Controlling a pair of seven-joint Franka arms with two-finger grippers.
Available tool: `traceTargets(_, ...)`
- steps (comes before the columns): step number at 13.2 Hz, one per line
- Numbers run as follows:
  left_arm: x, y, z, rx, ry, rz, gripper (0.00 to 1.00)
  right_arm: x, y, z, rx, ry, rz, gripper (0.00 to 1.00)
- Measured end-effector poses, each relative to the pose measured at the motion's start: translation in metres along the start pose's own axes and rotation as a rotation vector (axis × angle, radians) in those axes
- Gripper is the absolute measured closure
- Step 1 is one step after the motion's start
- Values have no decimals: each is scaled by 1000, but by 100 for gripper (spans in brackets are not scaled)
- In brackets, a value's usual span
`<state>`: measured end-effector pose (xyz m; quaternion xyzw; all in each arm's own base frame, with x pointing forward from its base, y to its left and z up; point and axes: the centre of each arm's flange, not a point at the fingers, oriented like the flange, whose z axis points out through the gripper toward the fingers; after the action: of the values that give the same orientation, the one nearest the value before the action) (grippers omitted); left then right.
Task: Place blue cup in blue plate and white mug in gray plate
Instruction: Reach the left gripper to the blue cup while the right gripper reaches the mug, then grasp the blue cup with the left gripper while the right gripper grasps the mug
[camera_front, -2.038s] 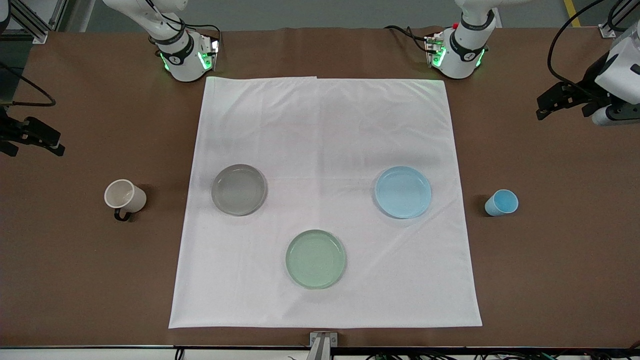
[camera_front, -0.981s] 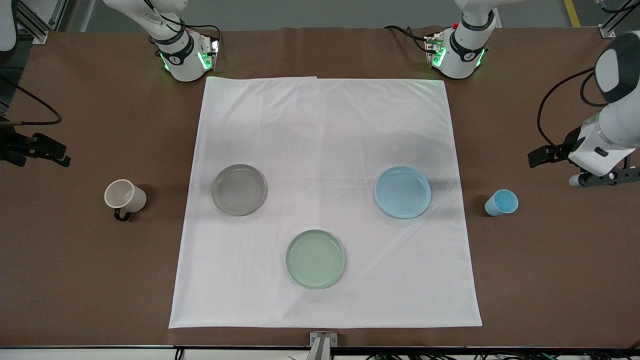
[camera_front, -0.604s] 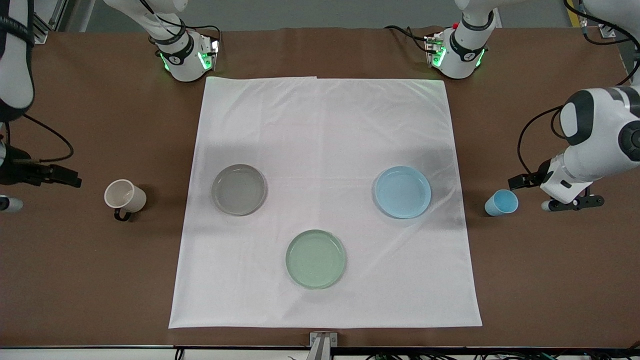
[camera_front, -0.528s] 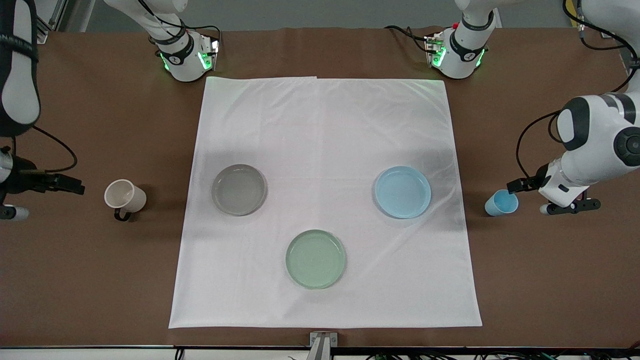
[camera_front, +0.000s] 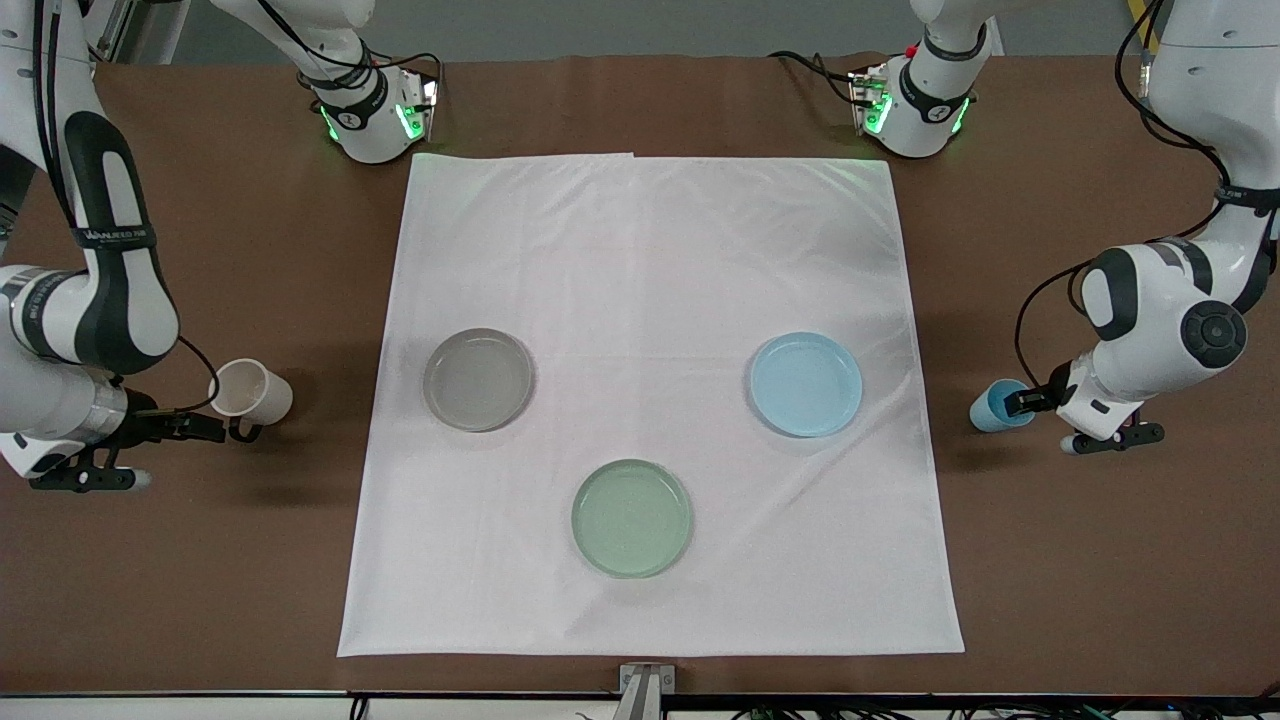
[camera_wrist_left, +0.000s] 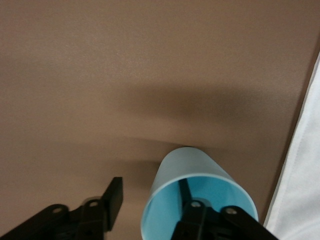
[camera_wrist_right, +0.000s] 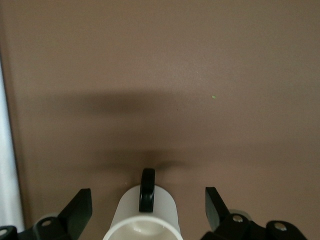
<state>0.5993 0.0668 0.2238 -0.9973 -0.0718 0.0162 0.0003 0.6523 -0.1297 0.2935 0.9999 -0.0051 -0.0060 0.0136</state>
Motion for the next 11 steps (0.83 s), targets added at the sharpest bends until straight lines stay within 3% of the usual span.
traceTargets(4,1,5,4,-4,3,7,94,-16,-5,40,-4,36,-3,0)
traceTargets(9,1,39,-38,-12,11,46,96,-28,-7,67,-3,30,-19,4)
traceTargets(10,-3,57,-52,-16,5,47,96,-29,-6,70,-2,24,-21,10)
traceTargets(11,-9,80,-64,-21,-3,37,96,-31,-6,72,-1,20,-21,22)
